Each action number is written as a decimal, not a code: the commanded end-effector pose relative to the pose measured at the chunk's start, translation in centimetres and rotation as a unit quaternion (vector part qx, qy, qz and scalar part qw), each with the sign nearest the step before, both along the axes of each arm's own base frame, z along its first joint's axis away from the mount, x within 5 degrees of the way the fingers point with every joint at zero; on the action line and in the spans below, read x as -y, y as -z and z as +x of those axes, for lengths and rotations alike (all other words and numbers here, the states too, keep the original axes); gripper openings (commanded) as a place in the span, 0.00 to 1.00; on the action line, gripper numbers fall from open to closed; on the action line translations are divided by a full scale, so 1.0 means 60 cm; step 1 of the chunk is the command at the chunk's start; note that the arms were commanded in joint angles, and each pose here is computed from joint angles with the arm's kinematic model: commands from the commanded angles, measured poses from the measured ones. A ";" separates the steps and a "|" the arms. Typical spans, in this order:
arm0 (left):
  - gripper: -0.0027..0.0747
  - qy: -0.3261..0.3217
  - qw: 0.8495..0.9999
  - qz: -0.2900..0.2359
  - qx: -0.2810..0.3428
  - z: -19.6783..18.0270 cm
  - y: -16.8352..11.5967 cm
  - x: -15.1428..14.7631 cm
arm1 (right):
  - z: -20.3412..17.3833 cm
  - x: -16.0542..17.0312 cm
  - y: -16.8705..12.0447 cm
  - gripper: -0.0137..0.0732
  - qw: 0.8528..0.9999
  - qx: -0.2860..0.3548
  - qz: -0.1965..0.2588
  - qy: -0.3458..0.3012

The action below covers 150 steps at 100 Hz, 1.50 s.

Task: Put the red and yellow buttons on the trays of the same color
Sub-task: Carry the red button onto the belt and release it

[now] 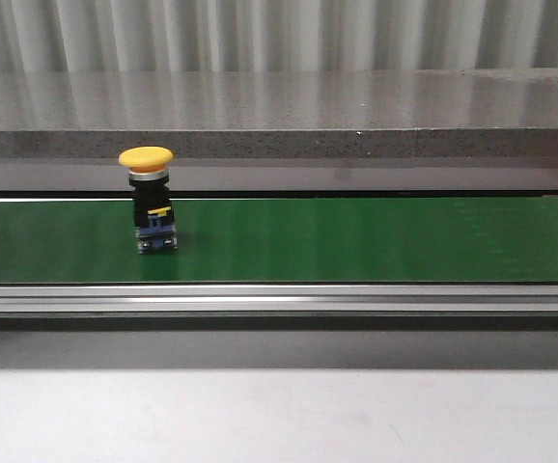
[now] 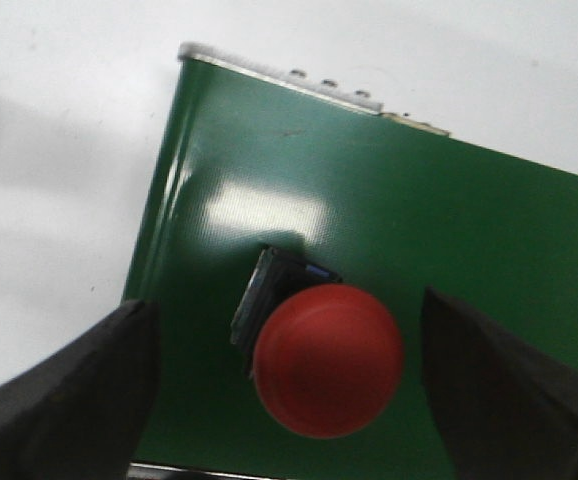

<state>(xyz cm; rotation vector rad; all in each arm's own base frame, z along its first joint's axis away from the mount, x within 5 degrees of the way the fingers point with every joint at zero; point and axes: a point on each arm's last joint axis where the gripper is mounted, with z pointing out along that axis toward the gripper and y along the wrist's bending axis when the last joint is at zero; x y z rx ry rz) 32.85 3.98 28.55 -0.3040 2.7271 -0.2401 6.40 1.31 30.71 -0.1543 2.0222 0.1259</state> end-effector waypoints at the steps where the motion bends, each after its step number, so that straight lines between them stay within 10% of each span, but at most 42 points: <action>1: 0.63 0.029 0.996 0.014 0.088 -0.012 -0.065 0.019 | 0.003 0.000 -0.021 0.08 0.999 0.042 0.002 0.001; 27: 0.01 0.128 0.972 0.061 0.187 -0.076 -0.130 0.073 | 0.003 0.000 -0.021 0.08 0.999 0.042 0.002 0.001; 63: 0.01 0.206 0.936 0.073 0.277 -0.202 -0.118 0.137 | 0.003 0.000 -0.021 0.08 0.999 0.042 0.002 0.001; 150: 0.01 0.209 0.910 0.041 0.355 -0.423 -0.039 0.118 | 0.054 -0.020 -0.044 0.08 0.999 -0.022 -0.004 -0.049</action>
